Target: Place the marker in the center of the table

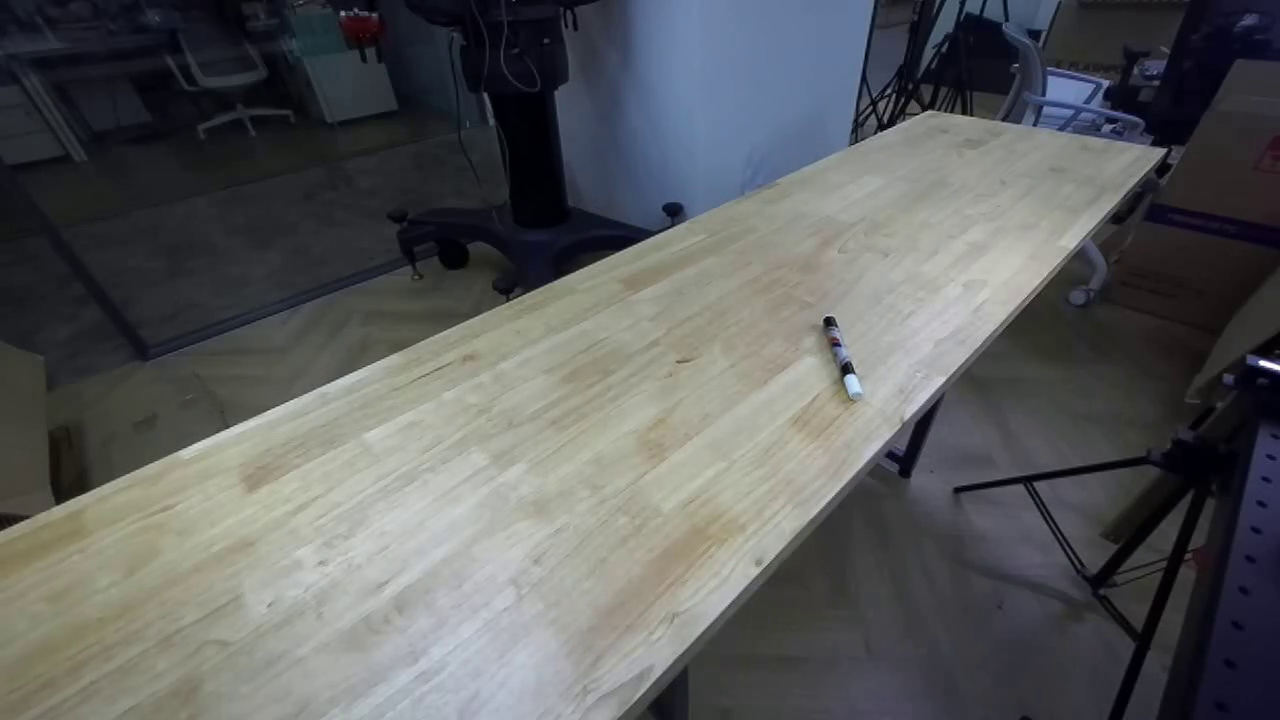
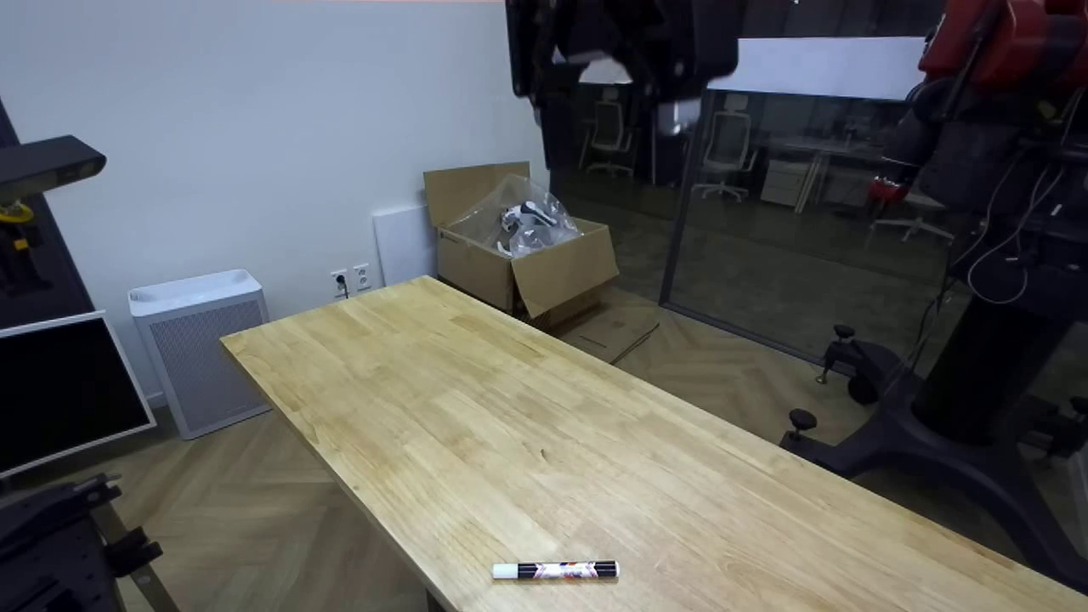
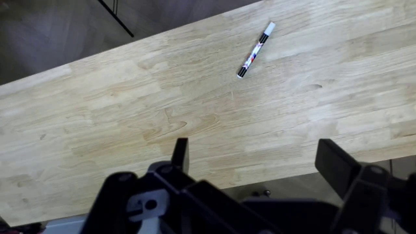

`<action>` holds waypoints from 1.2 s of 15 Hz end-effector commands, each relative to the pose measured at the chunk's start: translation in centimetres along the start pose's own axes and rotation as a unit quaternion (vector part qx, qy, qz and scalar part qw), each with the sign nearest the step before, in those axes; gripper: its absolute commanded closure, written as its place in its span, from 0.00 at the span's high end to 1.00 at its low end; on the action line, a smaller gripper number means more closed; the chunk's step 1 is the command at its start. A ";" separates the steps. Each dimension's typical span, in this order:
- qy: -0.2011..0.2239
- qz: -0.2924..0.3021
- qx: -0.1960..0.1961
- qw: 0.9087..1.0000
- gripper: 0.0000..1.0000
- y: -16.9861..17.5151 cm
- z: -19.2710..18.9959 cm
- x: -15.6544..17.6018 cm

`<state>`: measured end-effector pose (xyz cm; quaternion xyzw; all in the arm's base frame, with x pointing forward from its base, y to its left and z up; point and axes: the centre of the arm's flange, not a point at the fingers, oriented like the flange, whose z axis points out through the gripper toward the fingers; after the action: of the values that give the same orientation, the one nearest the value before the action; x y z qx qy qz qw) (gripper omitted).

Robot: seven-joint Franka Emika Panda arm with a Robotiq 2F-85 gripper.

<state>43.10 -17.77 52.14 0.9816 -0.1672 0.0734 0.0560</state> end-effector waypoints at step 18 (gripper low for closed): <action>-0.083 0.142 -0.008 0.986 1.00 -5.1 21.1 0.5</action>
<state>47.54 -16.75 32.75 0.9605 -0.2766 -0.0243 0.0172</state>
